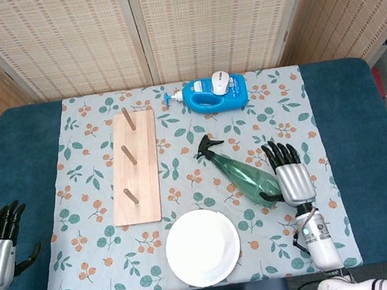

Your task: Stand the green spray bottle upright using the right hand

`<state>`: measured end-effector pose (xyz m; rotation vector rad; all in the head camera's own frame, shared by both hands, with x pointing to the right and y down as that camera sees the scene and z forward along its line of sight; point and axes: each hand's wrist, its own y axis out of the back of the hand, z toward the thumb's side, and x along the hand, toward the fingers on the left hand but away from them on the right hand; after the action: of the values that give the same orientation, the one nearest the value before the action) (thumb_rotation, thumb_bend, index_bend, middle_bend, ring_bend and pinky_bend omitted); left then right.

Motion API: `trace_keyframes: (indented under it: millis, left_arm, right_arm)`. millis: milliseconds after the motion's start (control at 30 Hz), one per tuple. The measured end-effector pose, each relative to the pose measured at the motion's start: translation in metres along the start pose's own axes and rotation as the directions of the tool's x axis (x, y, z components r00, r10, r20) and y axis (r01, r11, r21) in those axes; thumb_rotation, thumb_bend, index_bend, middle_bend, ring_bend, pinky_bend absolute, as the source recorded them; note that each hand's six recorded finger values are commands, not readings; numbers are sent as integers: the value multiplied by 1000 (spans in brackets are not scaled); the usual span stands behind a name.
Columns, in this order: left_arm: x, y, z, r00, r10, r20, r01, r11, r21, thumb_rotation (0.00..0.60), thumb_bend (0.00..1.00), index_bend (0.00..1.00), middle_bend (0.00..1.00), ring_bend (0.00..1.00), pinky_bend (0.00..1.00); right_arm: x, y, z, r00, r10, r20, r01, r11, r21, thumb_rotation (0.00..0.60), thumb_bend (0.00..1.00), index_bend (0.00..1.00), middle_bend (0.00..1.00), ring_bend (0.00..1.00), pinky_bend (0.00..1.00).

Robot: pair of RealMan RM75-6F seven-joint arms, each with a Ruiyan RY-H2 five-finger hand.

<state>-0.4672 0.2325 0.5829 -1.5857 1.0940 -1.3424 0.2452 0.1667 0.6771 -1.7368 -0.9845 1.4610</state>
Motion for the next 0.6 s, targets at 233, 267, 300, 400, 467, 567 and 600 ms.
trace_keyframes:
  millis: [233,267,300,400,467,567,600]
  left_arm:
    - [1,2,0,1000,3,6,-3,1000,-11,600,284,0,0,0,0]
    - [1,2,0,1000,2,6,-2,1000,-11,600,285,0,0,0,0]
    - [1,1,0,1000,-1,6,1,1000,-12,600,285,0,0,0,0]
    - [1,0,0,1000,-7,8,7,1000,-10,600,285,0,0,0,0]
    - [1,0,1,1000,-10,10,10,1000,-11,600,285,0,0,0,0]
    - [0,-1,2,1000,-12,13,12,1000,-12,600,285,0,0,0,0]
    - [0,-1,2,1000,-12,14,12,1000,-13,600,285,0,0,0,0]
  right_arm:
    - [-11,-19,8,999,38,2,-38,998,44,600,0,0,0,0,0]
    - [-12,-21,7,999,40,6,-40,998,55,600,0,0,0,0,0]
    - [-13,-22,5,999,42,13,-43,997,69,600,0,0,0,0,0]
    - [-15,-22,-1,999,36,28,-39,995,92,600,0,0,0,0,0]
    - [-16,-19,-6,999,29,34,-33,993,112,600,0,0,0,0,0]
    - [-19,-12,-18,999,16,47,-23,988,150,600,0,0,0,0,0]
    - [-21,-9,-22,999,11,50,-19,986,163,600,0,0,0,0,0]
